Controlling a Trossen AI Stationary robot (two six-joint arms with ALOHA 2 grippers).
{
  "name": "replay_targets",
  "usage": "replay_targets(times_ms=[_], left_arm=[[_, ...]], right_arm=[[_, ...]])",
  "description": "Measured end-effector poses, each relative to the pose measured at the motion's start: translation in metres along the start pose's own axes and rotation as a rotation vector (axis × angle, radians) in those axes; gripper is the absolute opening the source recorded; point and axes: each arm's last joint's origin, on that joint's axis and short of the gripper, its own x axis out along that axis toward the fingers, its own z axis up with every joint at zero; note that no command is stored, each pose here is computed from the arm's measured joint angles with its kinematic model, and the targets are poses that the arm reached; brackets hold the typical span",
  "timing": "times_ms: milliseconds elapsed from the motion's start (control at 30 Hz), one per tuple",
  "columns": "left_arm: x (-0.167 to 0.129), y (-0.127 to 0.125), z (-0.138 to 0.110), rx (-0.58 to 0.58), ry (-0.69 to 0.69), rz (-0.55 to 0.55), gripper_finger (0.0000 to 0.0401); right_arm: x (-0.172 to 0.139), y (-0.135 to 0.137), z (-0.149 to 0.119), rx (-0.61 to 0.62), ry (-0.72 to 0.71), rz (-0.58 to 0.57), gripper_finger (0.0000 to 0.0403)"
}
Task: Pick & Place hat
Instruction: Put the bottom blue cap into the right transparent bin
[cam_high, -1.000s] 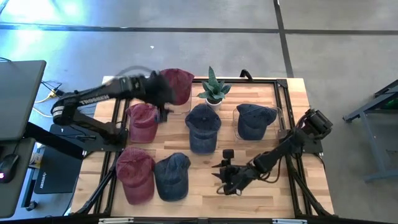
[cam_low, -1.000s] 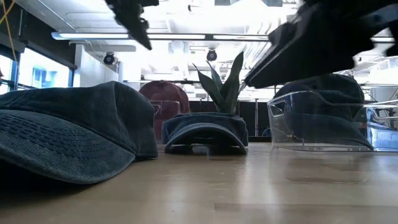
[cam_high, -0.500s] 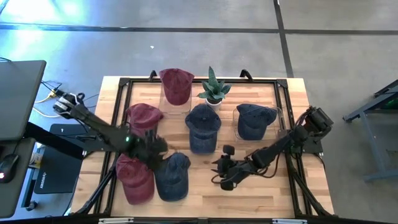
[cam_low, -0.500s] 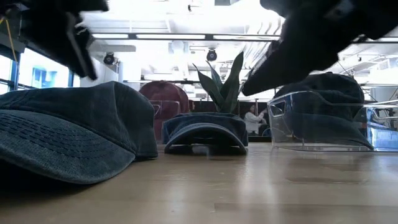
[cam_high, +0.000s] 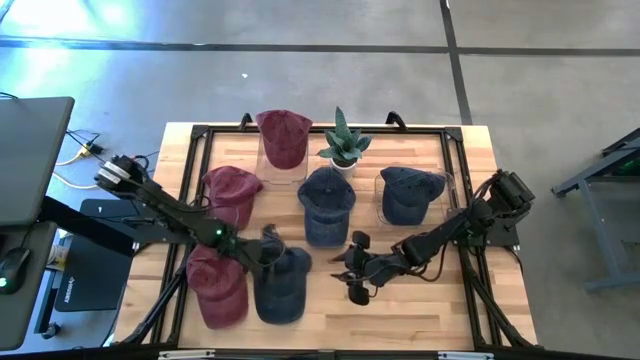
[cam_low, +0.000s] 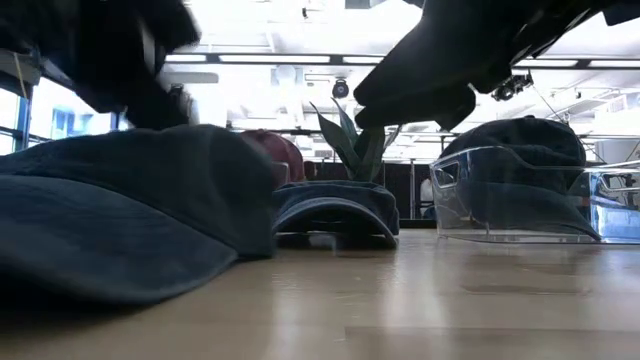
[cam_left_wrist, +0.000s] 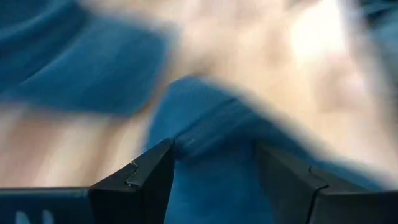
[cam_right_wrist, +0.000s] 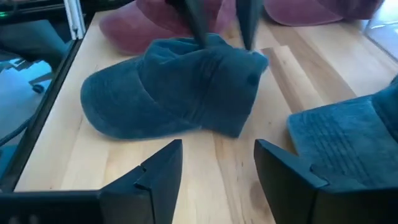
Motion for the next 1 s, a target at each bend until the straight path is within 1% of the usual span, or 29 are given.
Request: replay_targets(times_ms=[67, 133, 233, 267, 333, 367, 433, 467, 533, 600, 633, 700, 767, 833, 867, 1000], left_arm=[[0.010, -0.007, 0.010, 0.040, -0.098, -0.159, 0.0209], [0.021, -0.012, 0.016, 0.084, -0.191, -0.271, 0.0209], [0.031, -0.020, 0.026, 0.149, -0.290, -0.367, 0.0209], [0.031, -0.022, 0.030, 0.163, -0.293, -0.389, 0.0209], [0.033, -0.026, 0.033, 0.178, -0.242, -0.401, 0.0209], [0.033, -0.026, 0.032, 0.185, -0.192, -0.383, 0.0209], [0.027, -0.026, 0.034, 0.205, -0.105, -0.294, 0.0209], [0.022, -0.027, 0.039, 0.216, -0.082, -0.222, 0.0209], [0.012, -0.026, 0.043, 0.238, -0.014, -0.030, 0.0209], [0.005, -0.023, 0.037, 0.255, 0.066, 0.178, 0.0209], [0.002, -0.021, 0.032, 0.268, 0.104, 0.264, 0.0209], [-0.003, -0.020, 0.030, 0.275, 0.118, 0.374, 0.0209], [-0.007, -0.020, 0.028, 0.280, 0.127, 0.422, 0.0209], [-0.007, -0.017, 0.023, 0.304, 0.160, 0.450, 0.0209], [-0.007, -0.016, 0.023, 0.303, 0.163, 0.449, 0.0209], [-0.006, -0.018, 0.025, 0.298, 0.153, 0.436, 0.0209]], right_arm=[[0.000, 0.001, 0.001, 0.004, -0.007, 0.013, 0.0204], [0.000, 0.001, 0.001, 0.012, -0.001, 0.028, 0.0207], [-0.001, 0.004, 0.000, 0.025, 0.002, 0.034, 0.0208], [-0.002, 0.004, 0.000, 0.034, -0.002, 0.032, 0.0208], [-0.002, 0.004, 0.000, 0.056, -0.020, 0.003, 0.0209], [-0.002, 0.004, 0.000, 0.069, -0.032, -0.013, 0.0210], [0.003, 0.002, 0.001, 0.088, -0.058, -0.021, 0.0215], [0.006, 0.000, 0.001, 0.095, -0.062, -0.023, 0.0219], [0.018, -0.007, -0.002, 0.126, -0.066, -0.032, 0.0230], [0.028, -0.015, -0.006, 0.136, -0.053, -0.051, 0.0243], [0.034, -0.018, -0.007, 0.139, -0.043, -0.051, 0.0248], [0.043, -0.022, -0.006, 0.149, -0.021, -0.022, 0.0254], [0.055, -0.025, -0.006, 0.146, 0.005, -0.005, 0.0256], [0.065, -0.025, -0.005, 0.114, 0.026, 0.021, 0.0255], [0.071, -0.026, -0.005, 0.097, 0.043, 0.026, 0.0253], [0.088, -0.021, -0.007, -0.003, 0.095, 0.143, 0.0239]])
